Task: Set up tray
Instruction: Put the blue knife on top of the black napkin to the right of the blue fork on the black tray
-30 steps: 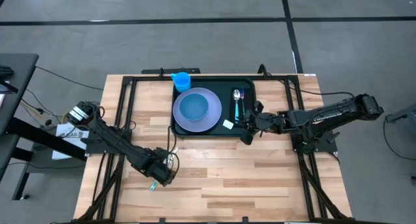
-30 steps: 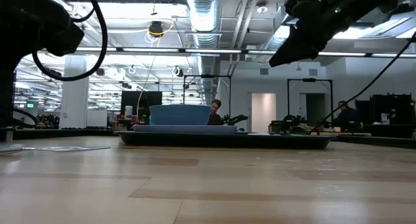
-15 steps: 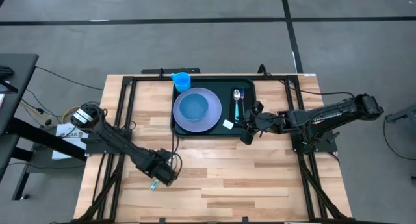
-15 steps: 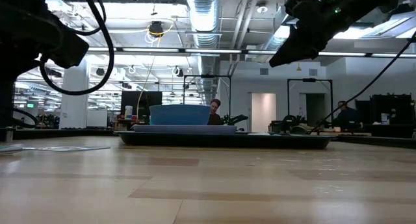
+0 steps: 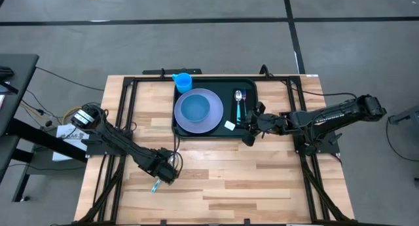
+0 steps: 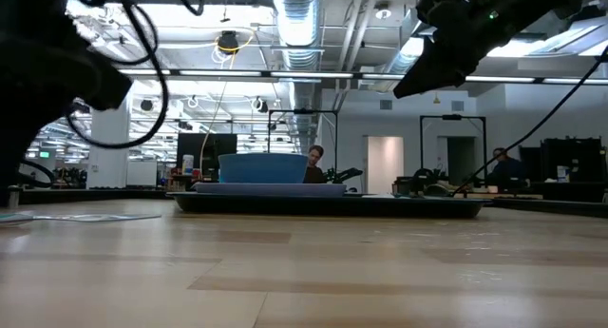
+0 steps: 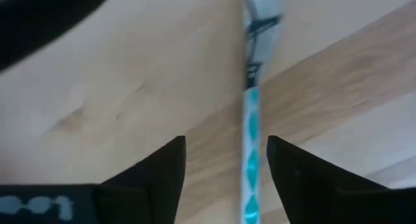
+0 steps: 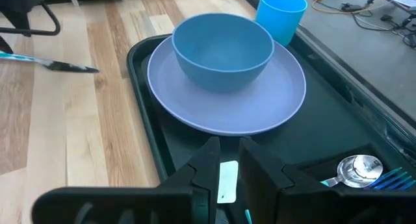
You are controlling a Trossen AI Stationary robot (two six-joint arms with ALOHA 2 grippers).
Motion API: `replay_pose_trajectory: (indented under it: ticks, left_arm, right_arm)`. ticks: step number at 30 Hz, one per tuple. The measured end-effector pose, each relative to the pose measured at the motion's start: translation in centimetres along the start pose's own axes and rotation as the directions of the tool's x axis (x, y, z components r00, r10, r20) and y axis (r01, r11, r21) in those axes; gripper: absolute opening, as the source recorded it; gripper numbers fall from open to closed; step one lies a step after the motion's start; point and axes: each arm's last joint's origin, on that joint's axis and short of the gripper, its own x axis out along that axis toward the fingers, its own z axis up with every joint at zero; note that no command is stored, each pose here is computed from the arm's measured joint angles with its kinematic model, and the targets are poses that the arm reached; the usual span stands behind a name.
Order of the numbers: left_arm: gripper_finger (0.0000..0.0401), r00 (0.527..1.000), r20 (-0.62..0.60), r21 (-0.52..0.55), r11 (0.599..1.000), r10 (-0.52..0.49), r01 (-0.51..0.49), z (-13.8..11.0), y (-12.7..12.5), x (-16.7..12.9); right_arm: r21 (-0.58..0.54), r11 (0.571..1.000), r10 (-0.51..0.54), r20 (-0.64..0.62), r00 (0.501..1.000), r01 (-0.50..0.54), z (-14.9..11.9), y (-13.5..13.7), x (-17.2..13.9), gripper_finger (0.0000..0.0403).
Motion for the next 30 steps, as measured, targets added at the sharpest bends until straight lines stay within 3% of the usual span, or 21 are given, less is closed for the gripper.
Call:
replay_pose_trajectory:
  ticks: [3,11,25,30]
  left_arm:
    - [0.0211,0.999,-0.042,-0.026,1.0,-0.001,0.0,-0.1,0.4,0.8]
    - [0.0213,0.993,-0.034,-0.025,0.993,-0.116,0.115,0.0,-0.2,1.7]
    - [0.0209,0.99,-0.144,0.043,0.999,0.002,0.005,0.8,-0.9,4.1]
    - [0.0157,0.992,-0.123,0.071,0.997,0.002,0.007,1.5,-1.2,3.4]
  right_arm:
    - [-0.002,1.0,0.0,-0.004,1.0,0.0,0.0,0.0,0.0,0.0052]
    - [-0.002,1.0,0.0,-0.004,1.0,0.0,0.0,0.0,0.0,0.0052]
    - [-0.002,1.0,0.0,-0.003,1.0,0.0,0.0,0.0,0.0,0.0052]
    - [-0.002,1.0,0.0,-0.004,1.0,0.0,0.0,0.0,0.0,0.0052]
